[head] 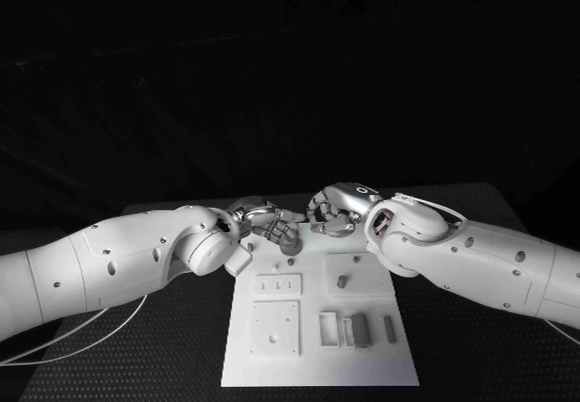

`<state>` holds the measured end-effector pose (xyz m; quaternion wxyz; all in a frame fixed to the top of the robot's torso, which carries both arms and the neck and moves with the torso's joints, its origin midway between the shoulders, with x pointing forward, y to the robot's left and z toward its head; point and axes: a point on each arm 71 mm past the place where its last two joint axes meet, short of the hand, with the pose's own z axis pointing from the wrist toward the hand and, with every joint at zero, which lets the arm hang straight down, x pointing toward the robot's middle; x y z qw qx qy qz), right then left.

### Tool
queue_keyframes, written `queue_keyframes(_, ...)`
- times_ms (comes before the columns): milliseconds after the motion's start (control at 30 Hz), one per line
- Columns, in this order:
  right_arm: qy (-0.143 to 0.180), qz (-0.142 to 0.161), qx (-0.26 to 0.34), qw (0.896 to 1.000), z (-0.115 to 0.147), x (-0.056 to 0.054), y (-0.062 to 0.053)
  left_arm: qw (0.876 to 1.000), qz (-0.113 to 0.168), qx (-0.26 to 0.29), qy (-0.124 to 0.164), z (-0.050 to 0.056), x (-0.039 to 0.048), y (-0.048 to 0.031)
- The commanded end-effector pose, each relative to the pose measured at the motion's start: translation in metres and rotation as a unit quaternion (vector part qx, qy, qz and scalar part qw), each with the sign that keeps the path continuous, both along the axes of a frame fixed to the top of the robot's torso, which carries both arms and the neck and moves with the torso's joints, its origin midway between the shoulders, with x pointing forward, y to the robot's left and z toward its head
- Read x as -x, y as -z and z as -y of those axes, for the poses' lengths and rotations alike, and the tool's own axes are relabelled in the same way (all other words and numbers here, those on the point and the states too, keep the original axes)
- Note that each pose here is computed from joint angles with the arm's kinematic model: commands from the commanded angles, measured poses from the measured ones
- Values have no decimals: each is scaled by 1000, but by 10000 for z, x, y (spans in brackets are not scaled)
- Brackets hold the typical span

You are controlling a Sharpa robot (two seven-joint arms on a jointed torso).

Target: Assemble the parts on the task board

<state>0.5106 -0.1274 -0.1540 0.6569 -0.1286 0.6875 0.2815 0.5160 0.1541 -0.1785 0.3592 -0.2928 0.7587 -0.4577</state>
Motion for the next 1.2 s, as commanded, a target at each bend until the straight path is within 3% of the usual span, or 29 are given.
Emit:
queue_keyframes(33,-1,9,3,1000,-36,17,-9,1000,-6,-5,10,41,19,3)
queue_keyframes(1200,-35,7,-1,999,-285,125,-21,1000,-18,12,20,162,36,9)
